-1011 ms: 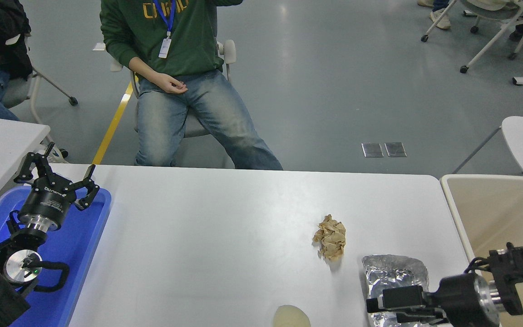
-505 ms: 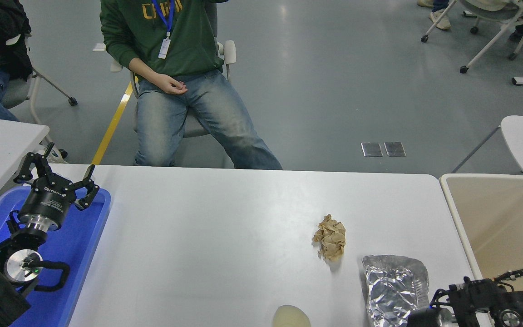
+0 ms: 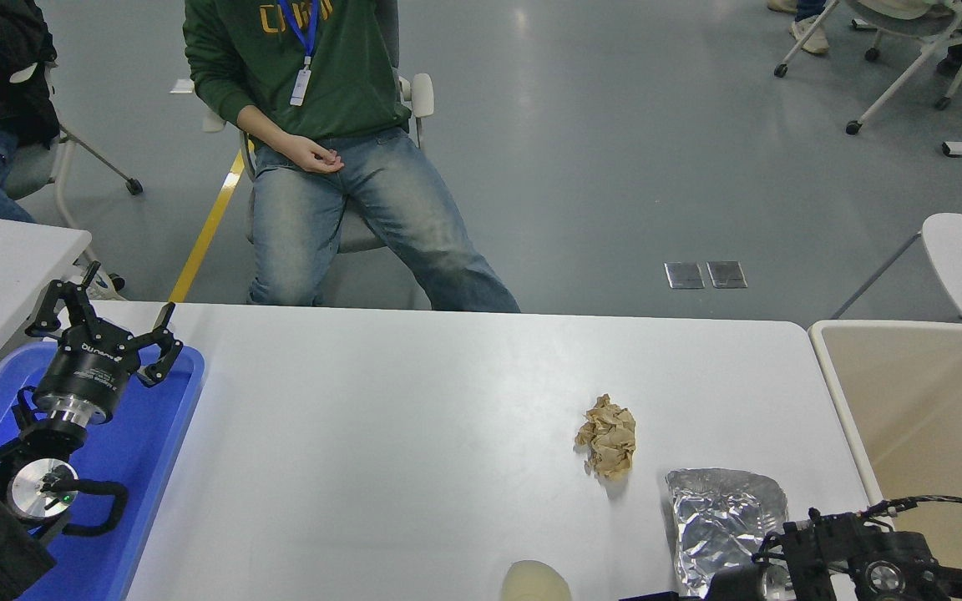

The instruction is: Clean the table surface

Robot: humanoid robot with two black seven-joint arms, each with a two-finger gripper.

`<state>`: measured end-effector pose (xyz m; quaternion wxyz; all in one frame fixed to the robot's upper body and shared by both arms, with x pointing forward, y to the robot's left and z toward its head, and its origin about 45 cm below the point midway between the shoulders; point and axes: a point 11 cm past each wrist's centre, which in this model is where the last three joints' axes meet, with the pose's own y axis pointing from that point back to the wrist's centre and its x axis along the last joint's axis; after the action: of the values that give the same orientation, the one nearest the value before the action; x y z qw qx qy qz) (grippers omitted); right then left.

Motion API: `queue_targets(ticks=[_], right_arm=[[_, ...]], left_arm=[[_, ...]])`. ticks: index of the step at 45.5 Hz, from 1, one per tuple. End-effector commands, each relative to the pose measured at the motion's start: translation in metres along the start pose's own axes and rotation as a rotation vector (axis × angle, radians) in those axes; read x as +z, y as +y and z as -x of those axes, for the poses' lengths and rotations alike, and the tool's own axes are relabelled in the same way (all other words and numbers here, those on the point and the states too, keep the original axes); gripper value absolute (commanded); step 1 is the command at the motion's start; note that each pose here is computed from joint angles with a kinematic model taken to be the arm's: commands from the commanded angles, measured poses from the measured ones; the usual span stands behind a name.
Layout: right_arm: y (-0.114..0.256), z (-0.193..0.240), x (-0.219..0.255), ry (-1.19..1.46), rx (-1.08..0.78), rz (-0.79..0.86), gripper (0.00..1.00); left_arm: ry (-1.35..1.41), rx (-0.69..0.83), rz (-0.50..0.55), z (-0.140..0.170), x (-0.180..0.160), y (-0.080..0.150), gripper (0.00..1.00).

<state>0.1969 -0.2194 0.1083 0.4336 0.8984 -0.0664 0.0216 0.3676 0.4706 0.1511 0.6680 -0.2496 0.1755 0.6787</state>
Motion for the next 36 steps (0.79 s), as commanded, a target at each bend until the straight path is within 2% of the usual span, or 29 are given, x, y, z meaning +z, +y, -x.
queue_targets(ticks=[1,36], right_arm=[[-0.007,-0.001,-0.003,-0.036,-0.007,0.006,1.00],[-0.022,-0.002,-0.026,-0.098,-0.023,-0.074,1.00]], left_arm=[[0.000,0.000,0.000,0.000,0.000,0.000,1.00],[0.000,0.000,0.000,0.000,0.000,0.000,1.00]])
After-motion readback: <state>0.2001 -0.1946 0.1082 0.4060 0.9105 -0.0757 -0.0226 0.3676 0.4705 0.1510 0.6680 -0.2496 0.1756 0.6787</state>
